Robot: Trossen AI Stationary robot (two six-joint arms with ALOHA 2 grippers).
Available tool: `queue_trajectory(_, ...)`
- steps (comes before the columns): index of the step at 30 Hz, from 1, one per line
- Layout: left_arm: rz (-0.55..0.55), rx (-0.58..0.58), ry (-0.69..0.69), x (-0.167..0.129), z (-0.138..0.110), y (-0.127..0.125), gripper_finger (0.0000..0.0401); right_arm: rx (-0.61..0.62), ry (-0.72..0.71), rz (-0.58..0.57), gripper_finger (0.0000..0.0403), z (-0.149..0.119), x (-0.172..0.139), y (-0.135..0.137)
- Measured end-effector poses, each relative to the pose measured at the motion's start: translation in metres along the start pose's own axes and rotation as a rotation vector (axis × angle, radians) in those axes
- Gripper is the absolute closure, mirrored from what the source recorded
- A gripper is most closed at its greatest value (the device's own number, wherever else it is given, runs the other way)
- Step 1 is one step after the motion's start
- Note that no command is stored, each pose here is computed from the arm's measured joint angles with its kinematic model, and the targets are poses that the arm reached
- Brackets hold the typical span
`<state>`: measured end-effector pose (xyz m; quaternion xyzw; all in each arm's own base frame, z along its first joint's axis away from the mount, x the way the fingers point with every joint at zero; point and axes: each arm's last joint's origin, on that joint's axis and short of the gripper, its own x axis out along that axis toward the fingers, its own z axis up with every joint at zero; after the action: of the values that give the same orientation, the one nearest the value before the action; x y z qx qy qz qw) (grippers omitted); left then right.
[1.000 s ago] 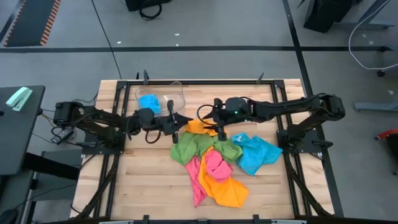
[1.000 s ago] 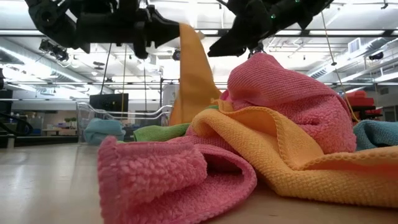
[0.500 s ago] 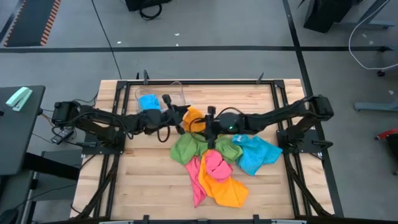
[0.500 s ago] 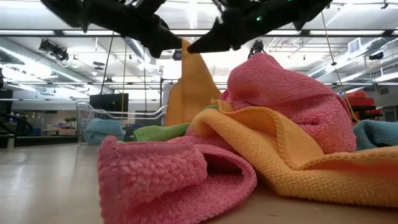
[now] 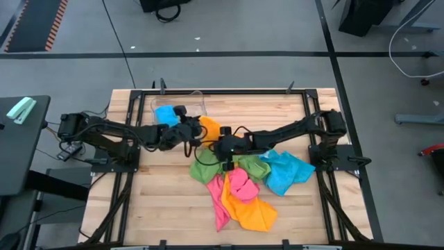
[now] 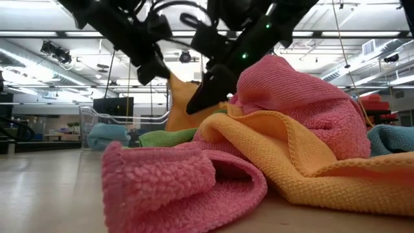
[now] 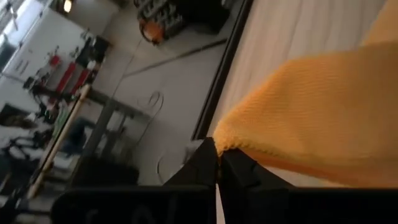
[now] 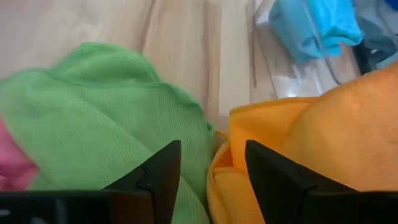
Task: Fold microfiber towels
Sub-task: Fold the top orange microfiber towel
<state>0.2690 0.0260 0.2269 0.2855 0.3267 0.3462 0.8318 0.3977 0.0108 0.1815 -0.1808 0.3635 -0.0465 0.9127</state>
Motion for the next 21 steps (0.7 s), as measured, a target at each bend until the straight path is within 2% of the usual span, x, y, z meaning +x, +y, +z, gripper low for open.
queue_trajectory(8, 0.083, 0.009, 0.097, 0.013, -0.011, 0.012, 0.0367, 0.033, -0.012, 0.090, 0.0229, -0.009, 0.016, -0.019)
queue_trajectory(13, 0.102, -0.005, 0.134, 0.021, -0.016, 0.018, 0.0386, 0.053, -0.045, 0.078, 0.0234, -0.012, 0.029, -0.020)
queue_trajectory(16, 0.102, -0.003, 0.143, 0.022, -0.018, 0.019, 0.0392, 0.054, -0.015, 0.085, 0.0235, -0.022, 0.042, -0.017)
queue_trajectory(21, 0.098, -0.008, 0.136, 0.021, -0.017, 0.018, 0.0376, 0.110, 0.016, 0.068, 0.0235, -0.034, 0.061, -0.017)
